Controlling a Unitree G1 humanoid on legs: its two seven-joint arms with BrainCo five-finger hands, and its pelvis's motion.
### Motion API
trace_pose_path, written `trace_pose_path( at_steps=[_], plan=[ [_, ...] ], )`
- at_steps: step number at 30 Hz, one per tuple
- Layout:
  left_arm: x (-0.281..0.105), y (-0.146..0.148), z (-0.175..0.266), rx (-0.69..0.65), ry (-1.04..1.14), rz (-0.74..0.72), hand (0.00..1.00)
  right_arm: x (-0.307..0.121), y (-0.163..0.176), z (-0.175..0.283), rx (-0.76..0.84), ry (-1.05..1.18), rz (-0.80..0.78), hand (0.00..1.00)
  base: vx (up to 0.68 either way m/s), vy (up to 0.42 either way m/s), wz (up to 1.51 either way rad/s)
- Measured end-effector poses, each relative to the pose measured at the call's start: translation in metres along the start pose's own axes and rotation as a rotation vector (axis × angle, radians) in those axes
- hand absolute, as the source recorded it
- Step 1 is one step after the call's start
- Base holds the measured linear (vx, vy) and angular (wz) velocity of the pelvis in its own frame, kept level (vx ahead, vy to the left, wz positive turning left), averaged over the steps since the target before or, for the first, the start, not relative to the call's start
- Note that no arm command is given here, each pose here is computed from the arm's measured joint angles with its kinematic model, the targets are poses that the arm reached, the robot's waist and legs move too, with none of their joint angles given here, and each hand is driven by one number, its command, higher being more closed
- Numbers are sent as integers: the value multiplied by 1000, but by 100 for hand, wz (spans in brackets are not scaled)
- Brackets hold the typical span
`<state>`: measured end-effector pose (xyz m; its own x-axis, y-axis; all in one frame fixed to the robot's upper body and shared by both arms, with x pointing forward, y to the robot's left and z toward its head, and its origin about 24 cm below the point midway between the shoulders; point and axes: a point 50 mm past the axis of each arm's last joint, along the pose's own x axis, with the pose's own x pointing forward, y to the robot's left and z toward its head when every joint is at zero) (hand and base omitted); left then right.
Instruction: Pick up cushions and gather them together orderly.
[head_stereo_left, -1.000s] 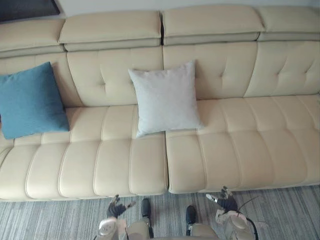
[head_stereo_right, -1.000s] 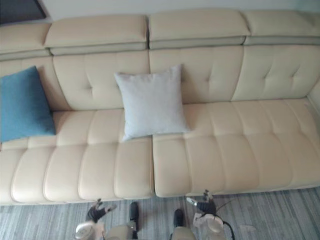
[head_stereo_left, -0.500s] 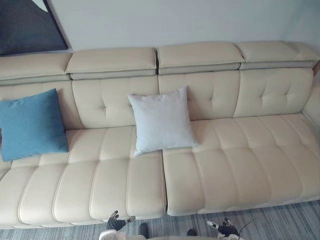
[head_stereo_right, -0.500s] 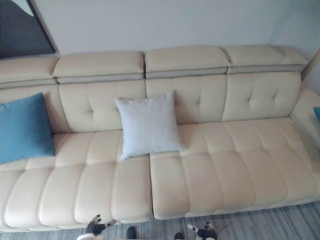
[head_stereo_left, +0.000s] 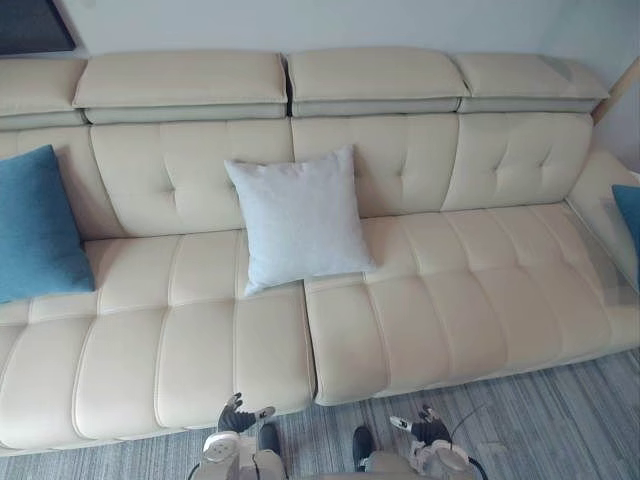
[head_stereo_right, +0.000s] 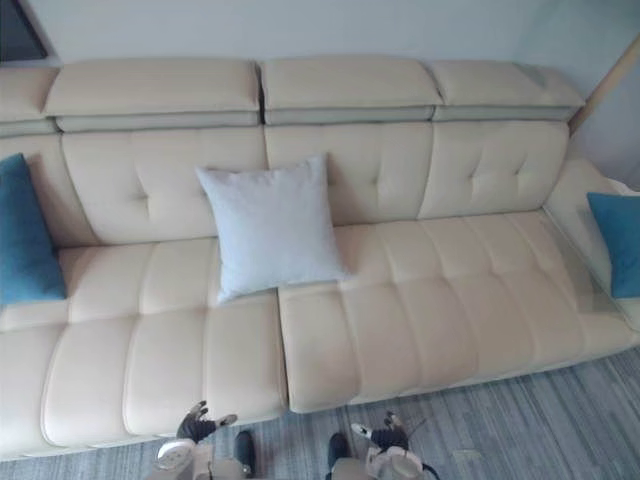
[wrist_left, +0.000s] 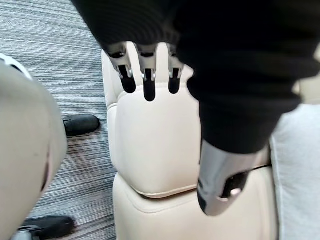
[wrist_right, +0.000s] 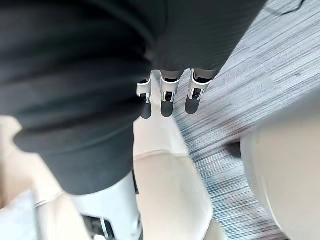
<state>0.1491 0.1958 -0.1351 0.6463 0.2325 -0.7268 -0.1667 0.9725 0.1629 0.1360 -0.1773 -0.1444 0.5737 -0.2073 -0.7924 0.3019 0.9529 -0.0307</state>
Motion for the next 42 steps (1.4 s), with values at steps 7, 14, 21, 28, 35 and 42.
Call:
trace_pose_path(
  at_steps=[7, 14, 21, 28, 35, 42],
  plan=[
    [0, -23, 5, -5, -4, -51, 0, 9, -6, 31, -47, -82, -26, 0, -161, -144, 0],
    [-3, -33, 1, 30, 9, -91, 0, 10, -22, 17, -50, -4, -86, 0, -284, -79, 24],
    [-4, -21, -11, 8, 53, -55, 0, 2, -21, -8, -5, 66, -84, 0, -140, 146, -23],
    [-7, -11, -23, -14, 93, -24, 0, -1, -19, -17, 52, 90, -92, 0, 9, 138, -49],
    [-8, -8, -28, -25, 116, -6, 0, -3, -25, -21, 108, 98, -120, 0, 103, 20, -74],
    [-5, -4, -26, -20, 125, 3, 0, 6, -29, -5, 64, 80, -127, 0, 168, -100, -159]
  ],
)
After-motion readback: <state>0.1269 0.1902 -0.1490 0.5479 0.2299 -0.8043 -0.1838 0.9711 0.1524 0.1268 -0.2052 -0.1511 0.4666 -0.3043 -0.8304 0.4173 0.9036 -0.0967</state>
